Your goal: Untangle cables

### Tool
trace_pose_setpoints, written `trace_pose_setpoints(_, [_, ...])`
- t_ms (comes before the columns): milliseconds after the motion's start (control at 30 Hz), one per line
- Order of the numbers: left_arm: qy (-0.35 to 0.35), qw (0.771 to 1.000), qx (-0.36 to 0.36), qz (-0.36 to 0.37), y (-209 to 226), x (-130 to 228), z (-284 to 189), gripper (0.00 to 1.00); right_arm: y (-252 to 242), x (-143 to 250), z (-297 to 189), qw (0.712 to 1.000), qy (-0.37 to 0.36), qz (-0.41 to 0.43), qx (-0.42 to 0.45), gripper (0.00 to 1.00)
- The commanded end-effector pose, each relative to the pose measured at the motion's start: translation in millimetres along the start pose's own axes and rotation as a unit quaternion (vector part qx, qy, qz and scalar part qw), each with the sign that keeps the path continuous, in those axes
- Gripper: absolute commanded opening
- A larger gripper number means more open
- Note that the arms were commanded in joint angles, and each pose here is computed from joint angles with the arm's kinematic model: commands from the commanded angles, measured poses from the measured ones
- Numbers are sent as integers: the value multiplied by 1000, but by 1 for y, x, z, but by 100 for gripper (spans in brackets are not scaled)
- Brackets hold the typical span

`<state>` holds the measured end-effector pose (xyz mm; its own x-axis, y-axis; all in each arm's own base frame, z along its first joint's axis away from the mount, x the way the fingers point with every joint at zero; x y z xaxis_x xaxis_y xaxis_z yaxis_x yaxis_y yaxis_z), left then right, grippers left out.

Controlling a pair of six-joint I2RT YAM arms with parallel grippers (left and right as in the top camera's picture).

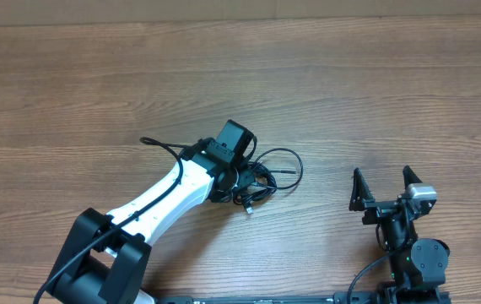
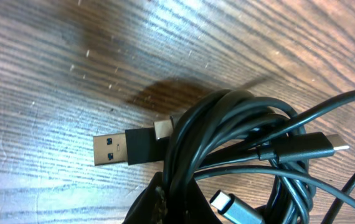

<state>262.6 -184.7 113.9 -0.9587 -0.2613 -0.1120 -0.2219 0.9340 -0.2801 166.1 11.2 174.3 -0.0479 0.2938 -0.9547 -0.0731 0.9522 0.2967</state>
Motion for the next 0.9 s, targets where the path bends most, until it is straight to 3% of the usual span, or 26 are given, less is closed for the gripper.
trace_pose_setpoints(0, [6,1000,9,-15,-2,4,-5,4,-2,2,0,1000,-3,-1,4,100])
trace_pose_setpoints(167, [14,999,13,-51,-3,6,-5,8,-2,2,0,1000,-3,-1,4,100])
trace_pose_setpoints(333, [29,994,23,-105,-5,8,-5,22,-2,2,0,1000,-3,-1,4,100])
trace_pose_setpoints(400, [29,994,22,-104,-5,8,-5,37,-2,2,0,1000,-3,-1,4,100])
trace_pose_setpoints(533, [29,994,22,-104,-5,8,-5,89,-2,2,0,1000,-3,-1,4,100])
trace_pose_setpoints(600, [28,994,21,-104,-4,8,-5,99,-2,2,0,1000,-3,-1,4,100])
trace_pose_setpoints(867, [11,997,10,-74,-2,5,-5,100,-2,2,0,1000,-3,-1,4,100])
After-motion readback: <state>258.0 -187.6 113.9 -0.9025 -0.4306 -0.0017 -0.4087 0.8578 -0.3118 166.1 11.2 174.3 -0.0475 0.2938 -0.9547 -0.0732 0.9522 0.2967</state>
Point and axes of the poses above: each gripper's point midway between its finger pads, its own z axis out along the fingers, its own y axis along the line the jaws close on, x = y × z, the point moved 8 cm from there along -z, back along the fingers, and after that the axes turned 10 degrees about z, right-handed, at the moved point
